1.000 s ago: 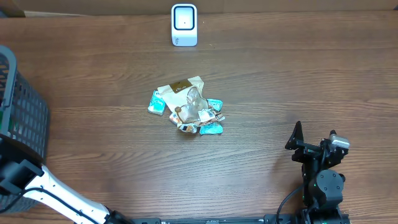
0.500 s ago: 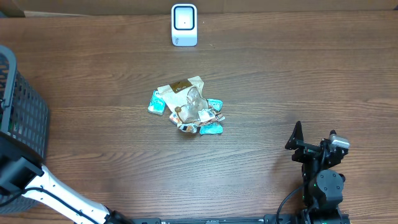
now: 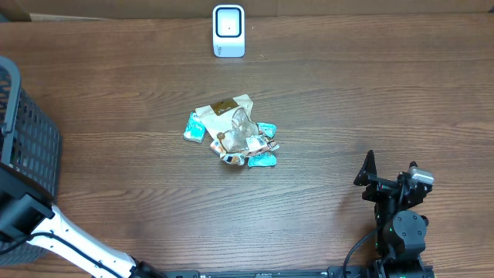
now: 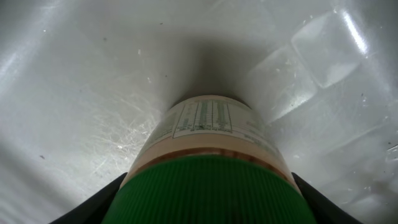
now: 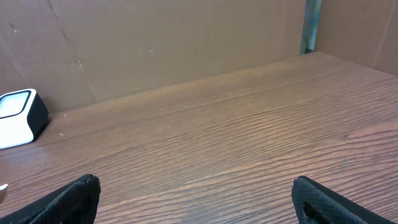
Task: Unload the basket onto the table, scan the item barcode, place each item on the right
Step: 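Lower the left gripper into the basket and grasp the green-lidded jar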
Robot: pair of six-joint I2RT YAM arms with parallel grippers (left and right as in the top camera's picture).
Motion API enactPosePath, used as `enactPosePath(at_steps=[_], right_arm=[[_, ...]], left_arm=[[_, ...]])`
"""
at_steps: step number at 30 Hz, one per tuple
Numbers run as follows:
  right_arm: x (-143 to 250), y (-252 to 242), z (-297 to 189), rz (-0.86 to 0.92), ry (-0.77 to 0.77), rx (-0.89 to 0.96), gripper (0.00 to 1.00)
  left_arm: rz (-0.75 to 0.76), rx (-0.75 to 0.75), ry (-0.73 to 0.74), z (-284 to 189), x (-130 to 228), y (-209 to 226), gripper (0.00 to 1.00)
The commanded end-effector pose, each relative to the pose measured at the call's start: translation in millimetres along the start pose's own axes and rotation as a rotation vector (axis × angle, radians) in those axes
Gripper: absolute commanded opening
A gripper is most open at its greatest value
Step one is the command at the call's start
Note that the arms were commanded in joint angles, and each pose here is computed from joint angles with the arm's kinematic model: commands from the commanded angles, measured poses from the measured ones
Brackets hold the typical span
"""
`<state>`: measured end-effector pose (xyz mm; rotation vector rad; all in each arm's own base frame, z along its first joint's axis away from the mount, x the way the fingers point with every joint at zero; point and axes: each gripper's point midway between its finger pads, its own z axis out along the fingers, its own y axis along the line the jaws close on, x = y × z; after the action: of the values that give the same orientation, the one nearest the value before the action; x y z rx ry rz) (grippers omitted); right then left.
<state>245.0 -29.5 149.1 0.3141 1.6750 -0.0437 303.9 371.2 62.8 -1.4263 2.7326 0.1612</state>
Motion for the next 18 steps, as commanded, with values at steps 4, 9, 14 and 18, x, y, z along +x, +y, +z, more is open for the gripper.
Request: enactPosePath(at_steps=[4,9,14,18], right_arm=[[-6,0,-1,0.007,-0.015,0.002,1.0],[-6,0,-1,0.007,-0.015,0.002,1.0],[-6,0,-1,0.007,-0.015,0.002,1.0],[-6,0,-1,0.007,-0.015,0.002,1.0]], left_arm=[[-0.011,-0.009,0.012,-3,3,2,0.5],[-0.048,-0.008,-0.004,-21,-1,3,0.43],[-0.091,-0.001,-0.051,-59,-10,5,0.4],[-0.147,0.01,-0.103,-98,-13,7,0.39]])
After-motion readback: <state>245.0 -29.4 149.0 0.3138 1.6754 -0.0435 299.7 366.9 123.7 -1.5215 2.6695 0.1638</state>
